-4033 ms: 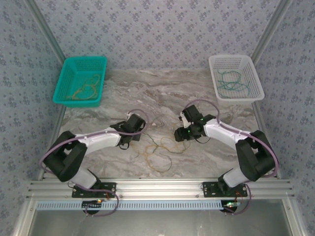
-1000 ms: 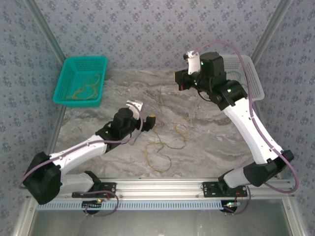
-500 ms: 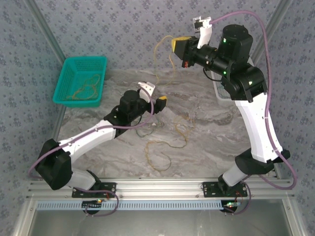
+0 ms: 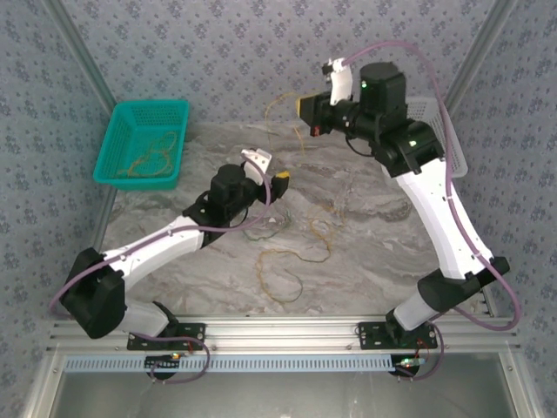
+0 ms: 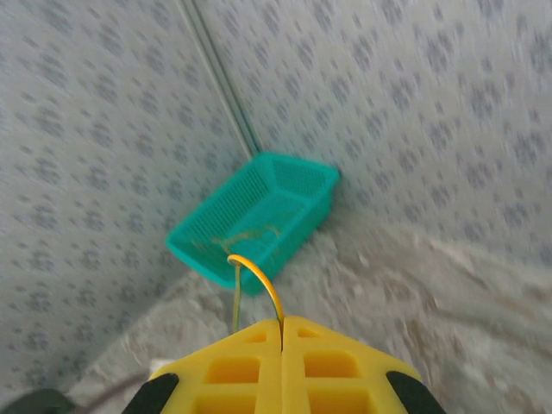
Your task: Untangle the cables
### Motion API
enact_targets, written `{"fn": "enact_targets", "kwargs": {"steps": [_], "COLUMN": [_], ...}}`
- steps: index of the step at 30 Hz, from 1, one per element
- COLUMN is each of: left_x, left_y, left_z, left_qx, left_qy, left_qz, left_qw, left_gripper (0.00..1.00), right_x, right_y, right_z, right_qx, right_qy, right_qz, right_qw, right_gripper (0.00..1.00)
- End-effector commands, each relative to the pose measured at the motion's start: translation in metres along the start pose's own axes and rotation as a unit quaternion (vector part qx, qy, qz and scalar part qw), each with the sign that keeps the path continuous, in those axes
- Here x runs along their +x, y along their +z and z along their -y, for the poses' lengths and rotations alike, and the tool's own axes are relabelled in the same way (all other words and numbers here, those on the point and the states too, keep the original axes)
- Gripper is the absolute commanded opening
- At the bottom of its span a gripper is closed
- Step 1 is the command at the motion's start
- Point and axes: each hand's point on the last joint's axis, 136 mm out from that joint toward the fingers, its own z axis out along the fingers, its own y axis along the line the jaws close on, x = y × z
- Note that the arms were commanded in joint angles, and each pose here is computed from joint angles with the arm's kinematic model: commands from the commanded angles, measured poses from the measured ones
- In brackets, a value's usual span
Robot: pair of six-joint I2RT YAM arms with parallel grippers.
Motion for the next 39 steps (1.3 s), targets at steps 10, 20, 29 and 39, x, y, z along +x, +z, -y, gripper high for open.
{"fn": "enact_targets", "kwargs": {"steps": [10, 20, 29, 39], "left_x": [0.06, 0.089, 0.04, 0.031], "left_y": [-0.063, -0.078, -0.039, -0.049], "left_z": [-0.038, -0.066, -0.021, -0.038], "left_qx": [-0.151, -0.143, -0.002, 0.05], "left_qy": [0.011, -0.093, -0.082, -0.201], "left_qz": [-0.073, -0.058, -0.025, 0.046], "left_qw": [0.986, 0.984, 0.996, 0.977], "left_gripper": [0.69, 0.77, 0.8, 0.82], "right_x": [0.197, 0.195, 0.165, 0.199], "right_y": [0.134, 0.126, 0.107, 0.112], "right_z": [0.118, 0.104, 0.033, 0.024], "right_qx": [0.099, 0.072, -0.051, -0.05], "right_qy": [0.069, 0.089, 0.099, 0.06], "right_qz": [-0.203, -0.197, -0.156, -0.175], "right_qw": [0.972, 0.974, 0.981, 0.981], "right_gripper": [0.0, 0.0, 0.0, 0.0]}}
